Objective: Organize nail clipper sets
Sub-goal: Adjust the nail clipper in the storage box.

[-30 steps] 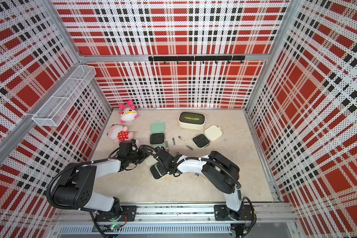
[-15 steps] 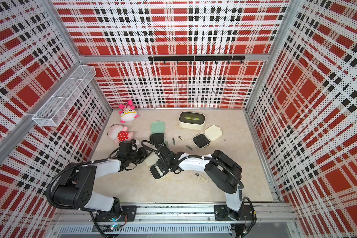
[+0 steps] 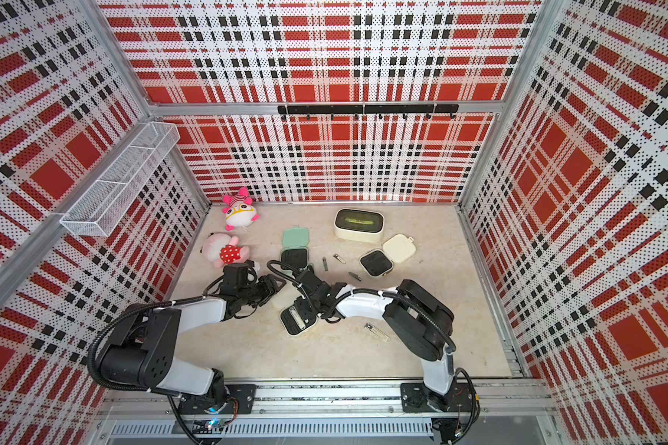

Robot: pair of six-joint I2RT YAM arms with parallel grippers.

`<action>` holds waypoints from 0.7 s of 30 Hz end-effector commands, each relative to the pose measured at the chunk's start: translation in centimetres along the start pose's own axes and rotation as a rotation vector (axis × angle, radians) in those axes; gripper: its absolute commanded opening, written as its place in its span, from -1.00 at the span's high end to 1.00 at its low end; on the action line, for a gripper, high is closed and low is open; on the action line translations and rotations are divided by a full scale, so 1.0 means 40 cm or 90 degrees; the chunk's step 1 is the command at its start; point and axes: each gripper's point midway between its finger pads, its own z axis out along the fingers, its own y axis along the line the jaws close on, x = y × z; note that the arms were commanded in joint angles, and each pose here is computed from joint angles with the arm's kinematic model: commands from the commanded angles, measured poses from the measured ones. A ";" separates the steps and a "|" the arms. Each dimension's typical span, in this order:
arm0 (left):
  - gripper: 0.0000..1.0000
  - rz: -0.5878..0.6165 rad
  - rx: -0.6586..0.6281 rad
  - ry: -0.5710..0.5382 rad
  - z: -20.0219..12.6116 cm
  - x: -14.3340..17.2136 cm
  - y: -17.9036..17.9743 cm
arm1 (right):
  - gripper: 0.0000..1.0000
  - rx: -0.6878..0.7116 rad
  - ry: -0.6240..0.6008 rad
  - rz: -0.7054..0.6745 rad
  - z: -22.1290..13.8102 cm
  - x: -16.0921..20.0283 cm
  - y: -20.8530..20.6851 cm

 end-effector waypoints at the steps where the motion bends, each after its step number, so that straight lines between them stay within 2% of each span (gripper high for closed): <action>1: -0.29 -0.021 -0.045 0.049 0.010 0.057 0.057 | 0.46 -0.008 -0.014 0.009 -0.014 -0.010 -0.001; 21: -0.28 -0.019 -0.043 0.050 0.009 0.058 0.052 | 0.54 -0.033 0.007 0.023 0.007 0.030 0.003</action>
